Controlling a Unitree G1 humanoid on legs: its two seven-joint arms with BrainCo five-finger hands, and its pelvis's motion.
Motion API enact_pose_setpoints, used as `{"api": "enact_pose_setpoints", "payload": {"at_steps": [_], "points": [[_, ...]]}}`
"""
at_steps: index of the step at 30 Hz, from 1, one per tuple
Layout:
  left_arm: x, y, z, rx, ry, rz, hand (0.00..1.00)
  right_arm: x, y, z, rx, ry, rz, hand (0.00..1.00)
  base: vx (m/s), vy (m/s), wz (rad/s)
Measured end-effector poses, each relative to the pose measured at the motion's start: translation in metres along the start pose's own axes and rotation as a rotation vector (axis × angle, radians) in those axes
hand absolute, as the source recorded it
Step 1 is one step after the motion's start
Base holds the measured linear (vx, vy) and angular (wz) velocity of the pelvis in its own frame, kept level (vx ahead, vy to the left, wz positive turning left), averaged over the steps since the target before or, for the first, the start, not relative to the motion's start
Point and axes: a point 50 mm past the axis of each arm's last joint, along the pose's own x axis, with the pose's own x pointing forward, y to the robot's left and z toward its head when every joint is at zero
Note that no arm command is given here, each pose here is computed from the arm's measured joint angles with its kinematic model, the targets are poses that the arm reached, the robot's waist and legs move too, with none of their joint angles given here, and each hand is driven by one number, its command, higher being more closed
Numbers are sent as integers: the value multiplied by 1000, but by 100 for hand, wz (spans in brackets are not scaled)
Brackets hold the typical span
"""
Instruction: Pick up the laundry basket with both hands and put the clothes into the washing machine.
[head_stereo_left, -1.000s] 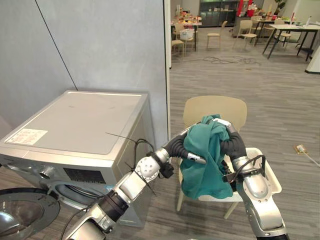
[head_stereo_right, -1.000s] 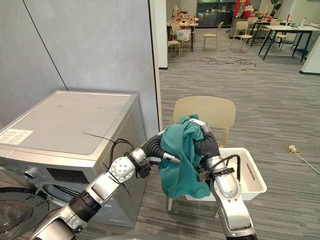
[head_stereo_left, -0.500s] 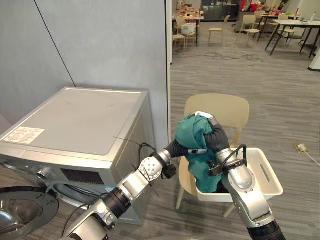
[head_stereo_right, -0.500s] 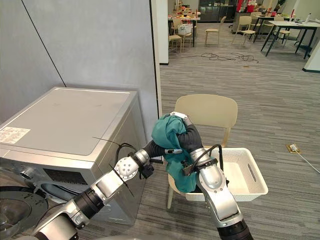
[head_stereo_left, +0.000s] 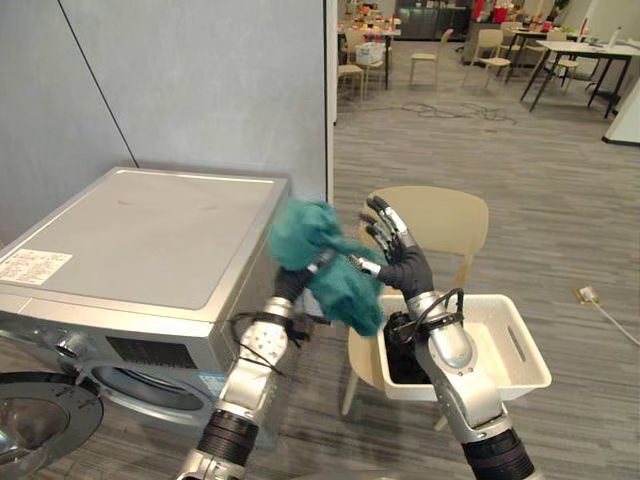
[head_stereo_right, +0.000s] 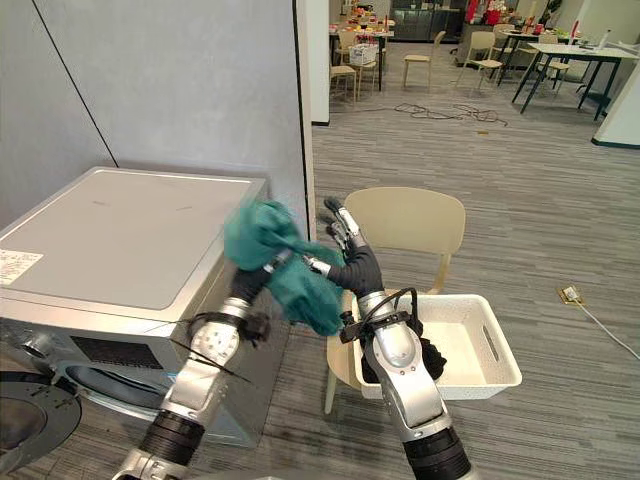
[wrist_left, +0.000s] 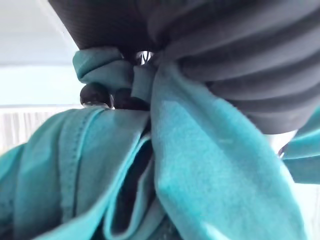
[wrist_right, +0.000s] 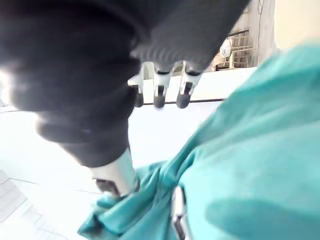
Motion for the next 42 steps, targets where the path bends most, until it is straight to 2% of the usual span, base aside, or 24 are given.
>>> {"api": "enact_pose_setpoints", "payload": {"at_steps": [2,6,10,14,18,26,32,42], "points": [[-8,22,12,-5,-51,110,100,-1,-19,0,-29,2,-78,0,-50,-35,17],[-15,40,12,-15,-53,217,100,-11,-77,-3,-182,47,-327,0,-101,-27,57],[-28,47,3,-19,-11,253,100,-35,-120,4,-303,78,-539,0,-112,-3,78],[-35,42,-4,-31,25,224,100,-72,-144,7,-363,123,-690,0,-204,-39,170],[-38,36,-15,-61,75,210,100,-92,-144,-11,-312,219,-741,0,-129,39,144],[-43,29,-28,-85,136,191,100,-76,-131,-14,-249,195,-668,0,-203,194,113],[-46,15,-38,-83,184,115,100,-99,-96,-37,-131,305,-569,0,-13,62,160],[-48,-30,-41,-117,217,-90,100,-90,-73,-41,-54,285,-463,0,234,42,54]]}}
